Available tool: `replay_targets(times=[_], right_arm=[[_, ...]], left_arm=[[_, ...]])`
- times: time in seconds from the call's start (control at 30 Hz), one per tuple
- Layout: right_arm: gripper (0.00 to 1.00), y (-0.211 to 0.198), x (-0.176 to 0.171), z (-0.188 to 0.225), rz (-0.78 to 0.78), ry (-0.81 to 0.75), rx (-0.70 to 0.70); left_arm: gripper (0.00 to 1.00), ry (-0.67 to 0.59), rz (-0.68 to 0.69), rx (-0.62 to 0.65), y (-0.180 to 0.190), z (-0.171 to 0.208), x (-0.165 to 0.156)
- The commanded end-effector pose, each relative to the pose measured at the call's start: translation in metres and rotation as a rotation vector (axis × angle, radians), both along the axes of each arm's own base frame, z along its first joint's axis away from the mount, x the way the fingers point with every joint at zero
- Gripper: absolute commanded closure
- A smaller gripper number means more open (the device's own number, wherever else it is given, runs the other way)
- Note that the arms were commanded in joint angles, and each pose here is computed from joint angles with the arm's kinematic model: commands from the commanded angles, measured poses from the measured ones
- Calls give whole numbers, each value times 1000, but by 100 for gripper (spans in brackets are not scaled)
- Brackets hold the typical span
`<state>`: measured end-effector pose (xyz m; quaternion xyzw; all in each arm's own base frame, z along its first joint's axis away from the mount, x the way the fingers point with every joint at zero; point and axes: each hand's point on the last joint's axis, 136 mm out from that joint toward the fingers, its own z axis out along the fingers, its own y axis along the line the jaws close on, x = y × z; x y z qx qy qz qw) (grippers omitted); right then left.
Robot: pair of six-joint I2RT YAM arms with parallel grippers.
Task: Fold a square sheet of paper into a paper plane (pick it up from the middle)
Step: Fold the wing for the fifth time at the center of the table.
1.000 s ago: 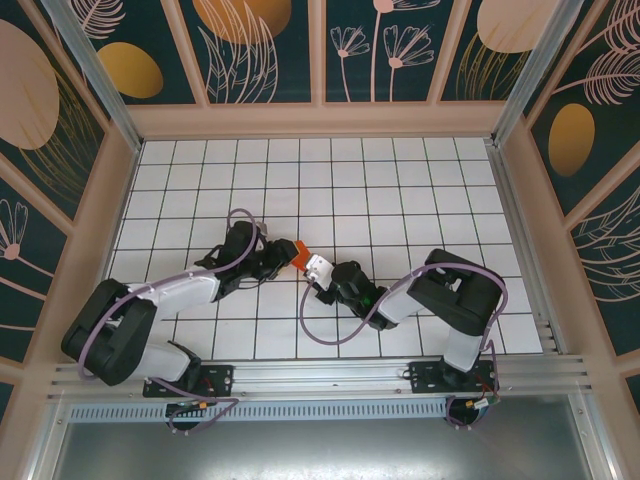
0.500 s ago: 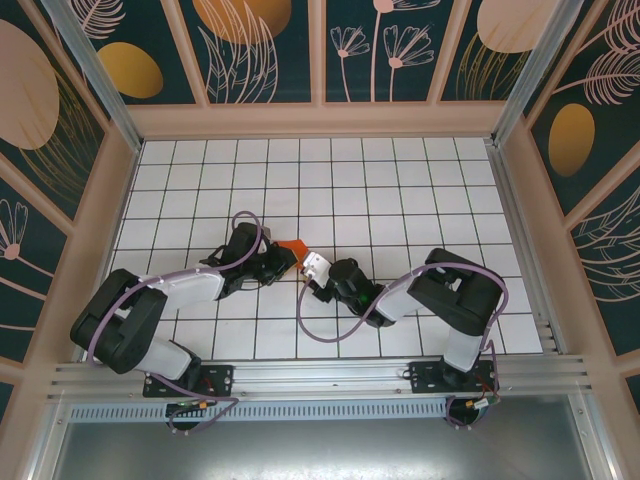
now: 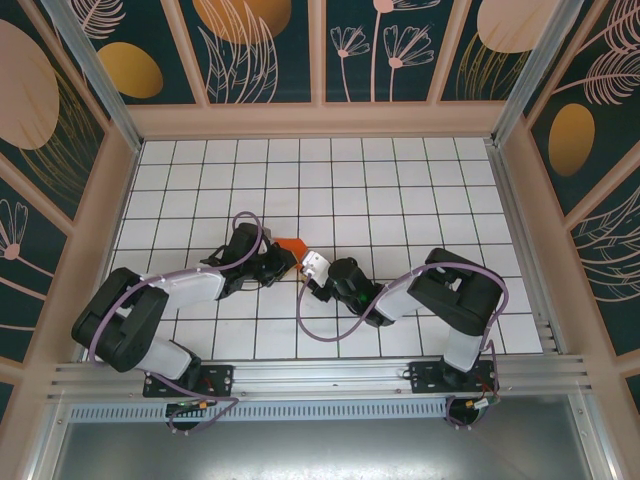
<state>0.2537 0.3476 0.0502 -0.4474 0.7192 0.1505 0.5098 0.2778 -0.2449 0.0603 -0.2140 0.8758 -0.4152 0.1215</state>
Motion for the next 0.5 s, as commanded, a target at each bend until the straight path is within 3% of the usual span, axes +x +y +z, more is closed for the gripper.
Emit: replay_targets(times=[0.0,0.1,0.27,0.47], right_arm=[[67,6,5,18,-5,-10,60],[70,7,5,21,2,-14,73],[83,9,2,19,20,10,80],[88,10,-5,12,28,122,108]], left_arm=[[87,14,-1,12,2,-6,-1],[88,17,-2,13,2,-7,-2],[85,6,-2,18,3,-3,-1],[59,-73,61,77,21,17,17]])
